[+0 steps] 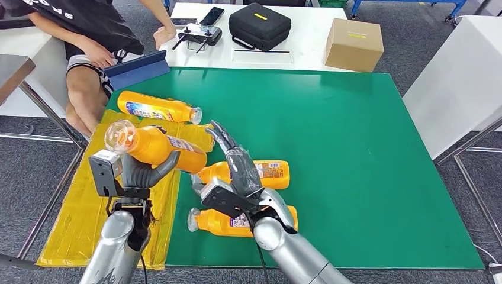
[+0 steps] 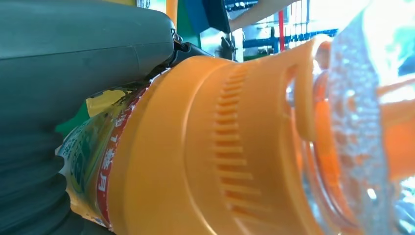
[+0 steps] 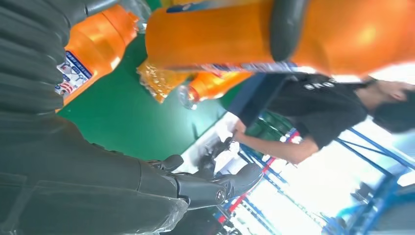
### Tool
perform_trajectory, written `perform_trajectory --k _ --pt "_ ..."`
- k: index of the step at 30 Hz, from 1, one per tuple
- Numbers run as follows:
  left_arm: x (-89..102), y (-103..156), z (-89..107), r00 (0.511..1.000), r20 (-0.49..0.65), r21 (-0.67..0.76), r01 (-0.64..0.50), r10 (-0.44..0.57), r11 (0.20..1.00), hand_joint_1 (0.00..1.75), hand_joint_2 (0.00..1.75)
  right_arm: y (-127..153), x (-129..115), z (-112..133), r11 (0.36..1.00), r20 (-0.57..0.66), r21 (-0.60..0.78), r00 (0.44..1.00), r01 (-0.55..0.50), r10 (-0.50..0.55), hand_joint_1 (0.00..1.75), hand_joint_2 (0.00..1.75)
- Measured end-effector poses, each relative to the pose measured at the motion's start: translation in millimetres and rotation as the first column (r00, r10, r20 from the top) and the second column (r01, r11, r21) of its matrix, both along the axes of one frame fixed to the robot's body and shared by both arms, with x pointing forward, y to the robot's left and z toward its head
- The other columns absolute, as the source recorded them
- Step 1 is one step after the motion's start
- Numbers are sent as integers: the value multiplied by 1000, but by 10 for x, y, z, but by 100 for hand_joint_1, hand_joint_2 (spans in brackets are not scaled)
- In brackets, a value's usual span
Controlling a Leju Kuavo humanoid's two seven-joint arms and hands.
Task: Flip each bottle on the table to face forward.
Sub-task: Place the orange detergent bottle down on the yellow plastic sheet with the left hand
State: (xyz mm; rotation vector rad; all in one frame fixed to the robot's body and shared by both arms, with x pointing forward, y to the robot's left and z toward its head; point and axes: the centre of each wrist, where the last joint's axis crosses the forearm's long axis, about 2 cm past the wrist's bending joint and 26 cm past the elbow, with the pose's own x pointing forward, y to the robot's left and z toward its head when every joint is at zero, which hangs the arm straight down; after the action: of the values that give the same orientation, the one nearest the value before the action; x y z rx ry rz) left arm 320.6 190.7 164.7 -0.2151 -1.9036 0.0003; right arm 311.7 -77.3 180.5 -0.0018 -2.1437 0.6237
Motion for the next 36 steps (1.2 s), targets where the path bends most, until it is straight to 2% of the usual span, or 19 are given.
perform_trajectory --k 3,7,11,15,23,29,36 --pt "-16 36 -29 998 8 38 -58 58 998 175 175 -96 -86 29 999 25 41 1000 -8 7 0 175" --pt "-35 100 -64 979 50 165 -205 200 965 175 175 -234 -180 74 999 89 33 995 32 -35 0 175" --pt "-16 179 -83 937 114 293 -349 330 890 175 175 -354 -208 148 991 186 -28 974 134 -127 0 175" --pt "8 240 -151 879 206 422 -476 430 771 175 175 -495 -236 204 971 287 -86 939 223 -190 0 175" --pt "17 268 -236 864 217 470 -500 454 727 175 175 -603 -269 225 960 334 -109 919 257 -208 0 175" --pt "84 313 -282 814 323 572 -574 482 586 175 175 -731 -347 220 961 372 -105 906 255 -200 0 175" --pt "349 350 -326 796 420 713 -586 435 384 175 175 -940 -423 225 974 389 -63 904 216 -175 0 175"
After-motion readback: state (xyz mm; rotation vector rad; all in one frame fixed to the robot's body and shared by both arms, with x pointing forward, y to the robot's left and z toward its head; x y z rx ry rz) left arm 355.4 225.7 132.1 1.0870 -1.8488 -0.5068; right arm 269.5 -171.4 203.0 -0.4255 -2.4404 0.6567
